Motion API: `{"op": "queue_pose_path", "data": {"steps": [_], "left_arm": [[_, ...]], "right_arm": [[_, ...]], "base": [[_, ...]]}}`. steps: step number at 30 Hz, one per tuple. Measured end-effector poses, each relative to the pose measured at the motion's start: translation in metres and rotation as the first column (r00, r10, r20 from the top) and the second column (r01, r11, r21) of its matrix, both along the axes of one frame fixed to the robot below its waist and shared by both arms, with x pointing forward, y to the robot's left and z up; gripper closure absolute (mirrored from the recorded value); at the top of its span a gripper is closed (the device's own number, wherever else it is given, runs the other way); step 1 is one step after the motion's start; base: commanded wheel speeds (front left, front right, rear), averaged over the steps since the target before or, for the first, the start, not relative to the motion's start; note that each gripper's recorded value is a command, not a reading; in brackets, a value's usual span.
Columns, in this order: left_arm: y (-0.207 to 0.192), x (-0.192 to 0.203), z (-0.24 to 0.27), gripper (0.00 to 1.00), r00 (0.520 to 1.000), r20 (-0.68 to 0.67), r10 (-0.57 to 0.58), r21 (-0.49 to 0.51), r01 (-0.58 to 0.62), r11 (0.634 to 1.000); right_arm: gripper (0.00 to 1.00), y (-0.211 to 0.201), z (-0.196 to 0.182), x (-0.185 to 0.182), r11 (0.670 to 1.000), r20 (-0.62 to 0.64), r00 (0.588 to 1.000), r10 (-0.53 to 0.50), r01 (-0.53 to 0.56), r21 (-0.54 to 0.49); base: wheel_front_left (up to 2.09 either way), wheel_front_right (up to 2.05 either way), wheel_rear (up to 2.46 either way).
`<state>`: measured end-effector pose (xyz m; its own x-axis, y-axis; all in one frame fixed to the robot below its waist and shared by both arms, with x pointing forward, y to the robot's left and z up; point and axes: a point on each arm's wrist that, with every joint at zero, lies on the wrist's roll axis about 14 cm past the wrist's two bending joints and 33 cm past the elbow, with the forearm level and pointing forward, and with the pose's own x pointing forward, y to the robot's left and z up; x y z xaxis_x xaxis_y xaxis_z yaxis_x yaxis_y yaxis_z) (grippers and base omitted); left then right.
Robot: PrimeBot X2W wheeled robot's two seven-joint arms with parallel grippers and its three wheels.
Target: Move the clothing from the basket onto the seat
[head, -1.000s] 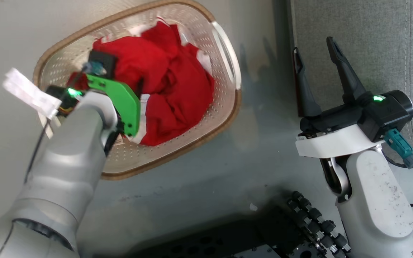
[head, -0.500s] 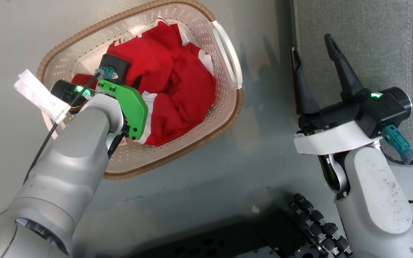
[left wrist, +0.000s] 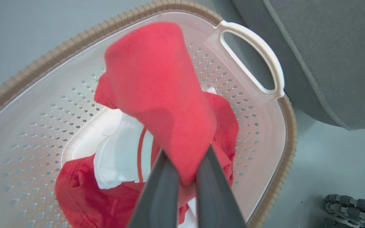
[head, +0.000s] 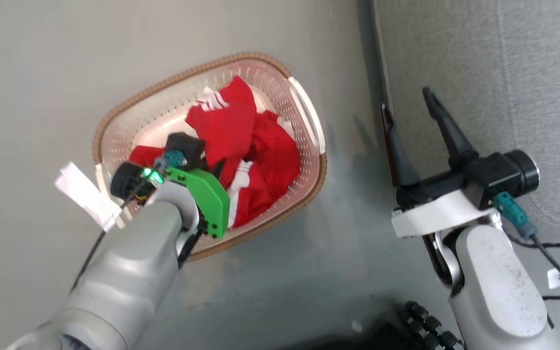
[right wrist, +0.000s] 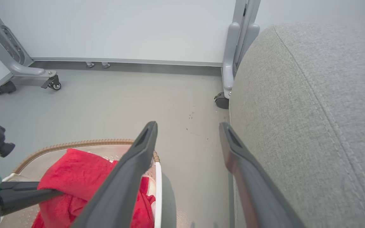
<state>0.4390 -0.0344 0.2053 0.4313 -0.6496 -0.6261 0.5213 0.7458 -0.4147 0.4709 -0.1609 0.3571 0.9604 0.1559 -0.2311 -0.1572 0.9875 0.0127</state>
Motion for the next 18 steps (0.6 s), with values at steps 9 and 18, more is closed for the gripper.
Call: {"op": "queue_pose_path", "data": {"steps": [9, 18], "left_arm": [[-0.003, -0.026, 0.079, 1.00, 0.993, 0.068, 0.100, -0.105, -0.093, 0.990], [0.024, -0.035, 0.171, 1.00, 0.924, 0.273, 0.267, -0.210, -0.214, 0.954]], "right_arm": [[0.00, 0.008, 0.039, -0.052, 1.000, 0.019, 1.000, 0.001, -0.002, 0.013], [0.00, 0.022, 0.091, -0.093, 0.999, 0.134, 0.991, 0.028, -0.033, 0.035]], "base": [[0.00, 0.00, 0.00], [0.00, 0.00, 0.00]]}}
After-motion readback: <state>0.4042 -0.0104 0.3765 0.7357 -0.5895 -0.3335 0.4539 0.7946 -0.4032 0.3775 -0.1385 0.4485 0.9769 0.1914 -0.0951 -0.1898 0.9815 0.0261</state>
